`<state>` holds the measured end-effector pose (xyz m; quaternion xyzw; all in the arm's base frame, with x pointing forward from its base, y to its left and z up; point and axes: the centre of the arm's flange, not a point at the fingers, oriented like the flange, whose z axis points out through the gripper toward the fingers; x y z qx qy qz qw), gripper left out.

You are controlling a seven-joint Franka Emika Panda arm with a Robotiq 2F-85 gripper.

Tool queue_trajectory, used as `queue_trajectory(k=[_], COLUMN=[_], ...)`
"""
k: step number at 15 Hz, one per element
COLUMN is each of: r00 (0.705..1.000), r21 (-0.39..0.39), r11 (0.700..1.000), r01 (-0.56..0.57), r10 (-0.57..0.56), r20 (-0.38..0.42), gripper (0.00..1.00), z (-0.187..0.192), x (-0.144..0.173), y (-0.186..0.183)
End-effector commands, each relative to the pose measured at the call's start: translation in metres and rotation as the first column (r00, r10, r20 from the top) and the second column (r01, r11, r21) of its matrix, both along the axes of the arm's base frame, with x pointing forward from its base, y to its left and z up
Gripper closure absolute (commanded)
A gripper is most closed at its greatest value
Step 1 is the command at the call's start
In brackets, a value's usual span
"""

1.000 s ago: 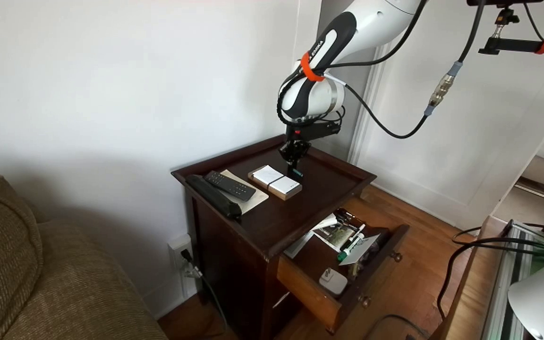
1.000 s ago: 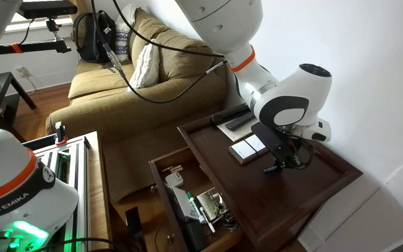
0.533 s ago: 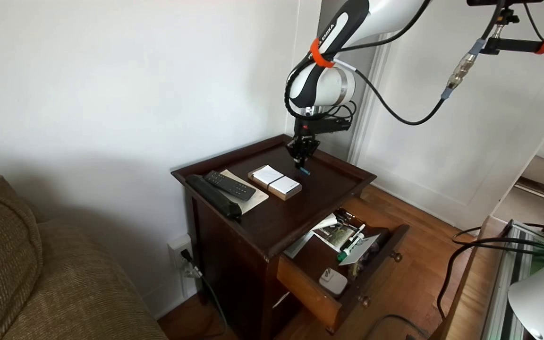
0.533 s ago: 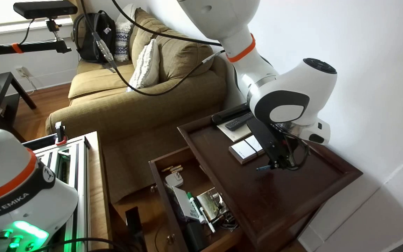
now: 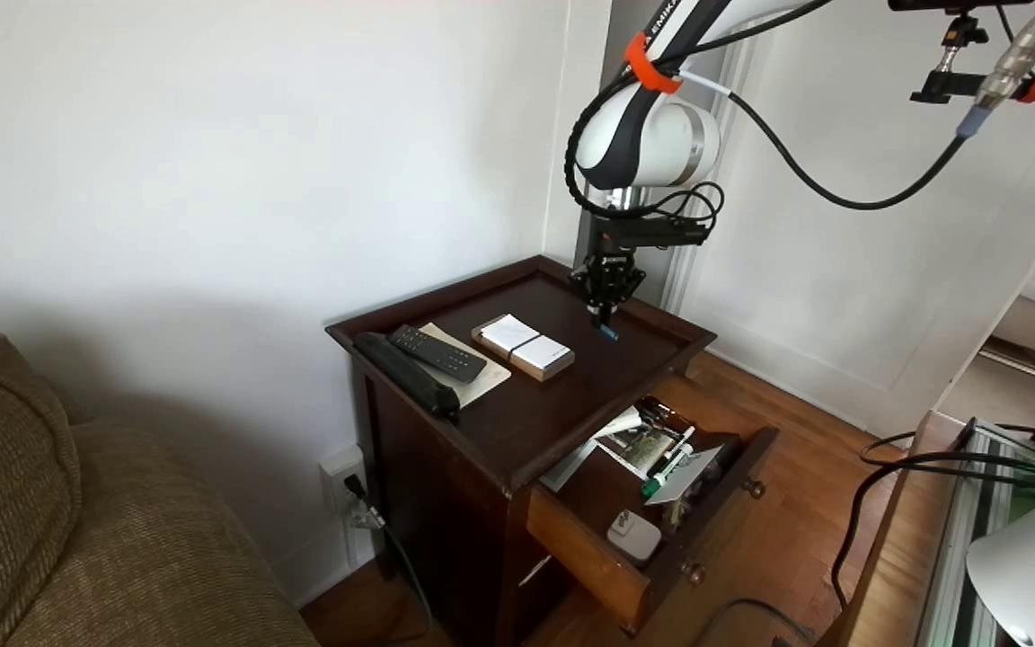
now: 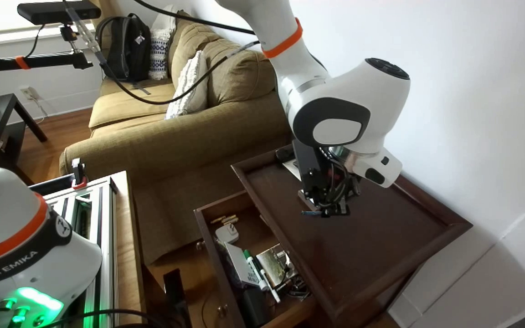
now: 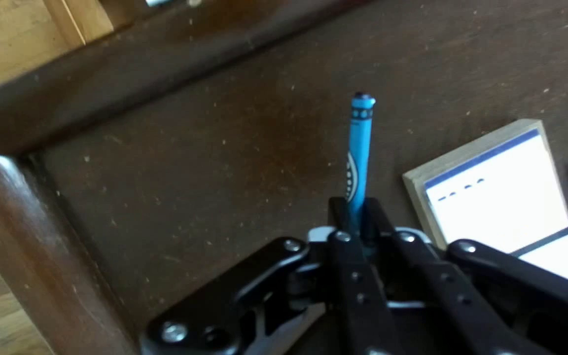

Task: Put the crayon in the first top drawer

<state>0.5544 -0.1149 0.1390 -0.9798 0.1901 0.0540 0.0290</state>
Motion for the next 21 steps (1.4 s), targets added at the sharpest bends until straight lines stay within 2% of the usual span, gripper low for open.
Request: queue_trajectory(k=[1, 3, 4, 5, 7, 11, 12, 14, 18, 21], r00=[0.983, 0.97, 0.961, 0.976, 0.968, 0.964, 0.964, 0.957, 0.924, 0.888], r21=[-0.078, -0.165, -0.178, -0.12, -0.151, -0.16, -0.161, -0.164, -0.166, -0.174], r11=[0.981, 0.959, 0.951, 0.97, 0.959, 0.954, 0.954, 0.951, 0.923, 0.891], r01=[0.178, 0.232, 0.254, 0.209, 0.24, 0.252, 0.253, 0.263, 0.347, 0.42], r10=[-0.18, -0.24, -0.269, -0.215, -0.249, -0.262, -0.262, -0.279, -0.367, -0.443], r20=[-0.023, -0.033, -0.064, -0.037, -0.043, -0.044, -0.044, -0.081, -0.109, -0.124], gripper=[0.97, 0.97, 0.97, 0.9, 0.9, 0.9, 0.97, 0.97, 0.97, 0.97], z=[0.017, 0.021, 0.022, 0.012, 0.014, 0.015, 0.015, 0.011, 0.006, -0.002], x=[-0.045, -0.056, -0.06, -0.039, -0.048, -0.05, -0.051, -0.057, -0.08, -0.099], y=[0.015, 0.016, 0.015, 0.006, 0.01, 0.01, 0.009, 0.022, 0.04, 0.051])
